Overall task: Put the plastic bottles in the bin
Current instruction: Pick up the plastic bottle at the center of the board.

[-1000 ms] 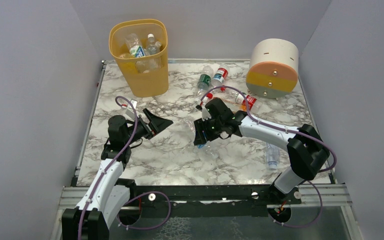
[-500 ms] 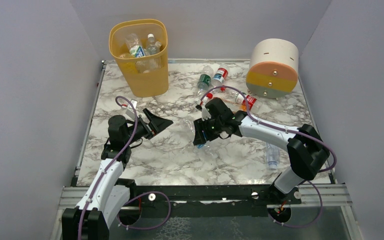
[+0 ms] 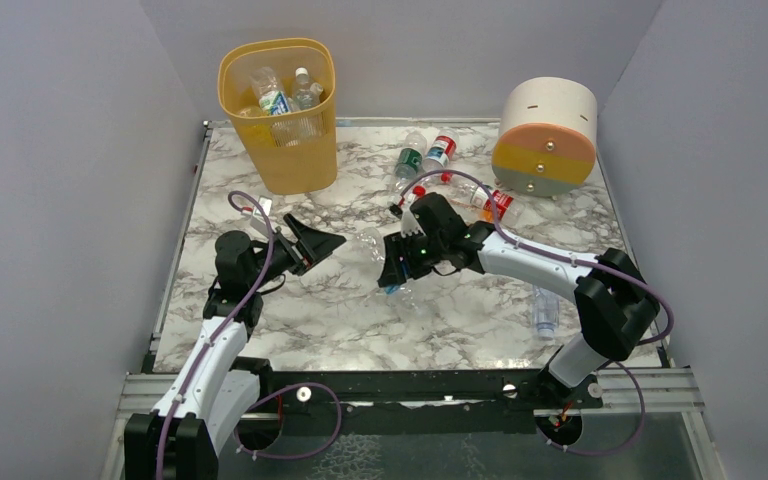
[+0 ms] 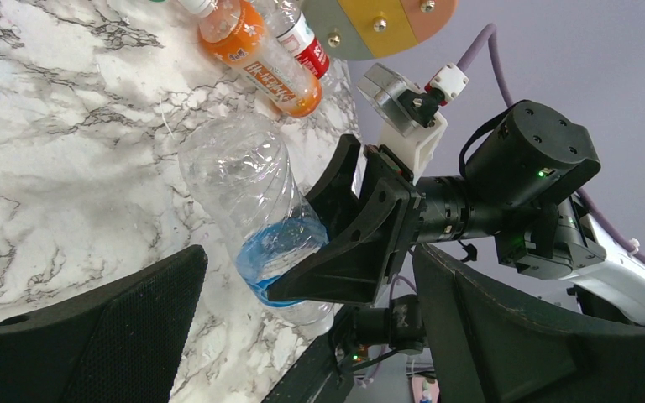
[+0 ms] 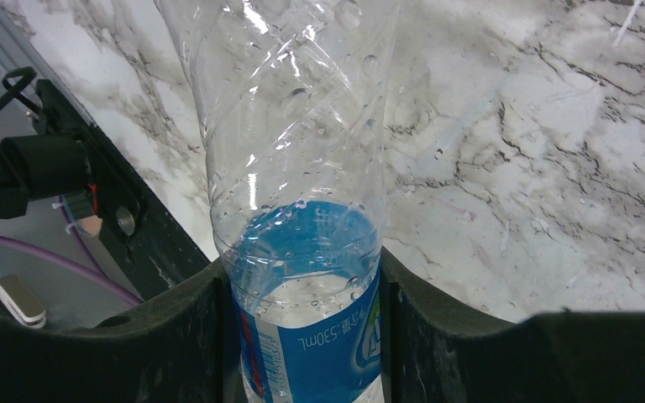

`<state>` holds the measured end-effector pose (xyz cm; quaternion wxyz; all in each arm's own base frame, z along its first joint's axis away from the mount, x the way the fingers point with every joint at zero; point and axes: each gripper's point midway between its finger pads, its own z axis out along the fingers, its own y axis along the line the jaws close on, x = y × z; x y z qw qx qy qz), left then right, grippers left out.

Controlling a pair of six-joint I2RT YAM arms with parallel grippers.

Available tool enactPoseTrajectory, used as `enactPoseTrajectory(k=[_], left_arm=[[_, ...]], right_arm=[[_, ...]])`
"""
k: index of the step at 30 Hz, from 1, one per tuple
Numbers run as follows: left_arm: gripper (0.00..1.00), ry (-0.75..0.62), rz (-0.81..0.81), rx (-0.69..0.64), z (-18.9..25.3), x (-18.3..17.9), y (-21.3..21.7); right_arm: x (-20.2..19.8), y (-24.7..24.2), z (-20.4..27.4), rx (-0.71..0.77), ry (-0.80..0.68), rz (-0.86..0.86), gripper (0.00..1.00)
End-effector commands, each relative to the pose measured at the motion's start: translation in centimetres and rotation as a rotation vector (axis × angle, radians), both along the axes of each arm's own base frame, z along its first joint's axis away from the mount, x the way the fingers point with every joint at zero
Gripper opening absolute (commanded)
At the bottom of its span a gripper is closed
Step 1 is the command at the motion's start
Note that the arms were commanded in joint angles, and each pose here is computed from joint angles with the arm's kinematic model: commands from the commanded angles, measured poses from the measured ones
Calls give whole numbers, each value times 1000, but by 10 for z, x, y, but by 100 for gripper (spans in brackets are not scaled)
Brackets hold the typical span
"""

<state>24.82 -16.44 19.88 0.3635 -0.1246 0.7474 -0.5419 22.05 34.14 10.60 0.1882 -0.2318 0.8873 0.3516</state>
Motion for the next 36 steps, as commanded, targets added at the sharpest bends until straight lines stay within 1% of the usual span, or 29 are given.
enactPoseTrajectory(k=[1, 6, 15, 29, 33, 36], left_arm=[[99, -48, -12, -39, 16, 2, -3], [99, -50, 12, -39, 17, 5, -1], [99, -57, 62, -19, 14, 14, 2], [99, -108, 105, -13, 22, 24, -5], [90, -120, 111, 0, 21, 25, -5], [82, -143, 106, 16, 23, 25, -6]], right_arm=[[5, 30, 51, 188, -41, 28, 52], [6, 45, 70, 278, -30, 47, 52], [3, 61, 91, 376, 9, 84, 52], [-7, 79, 95, 428, 66, 129, 52], [-8, 81, 97, 433, 71, 136, 52], [-10, 82, 98, 439, 76, 142, 52]])
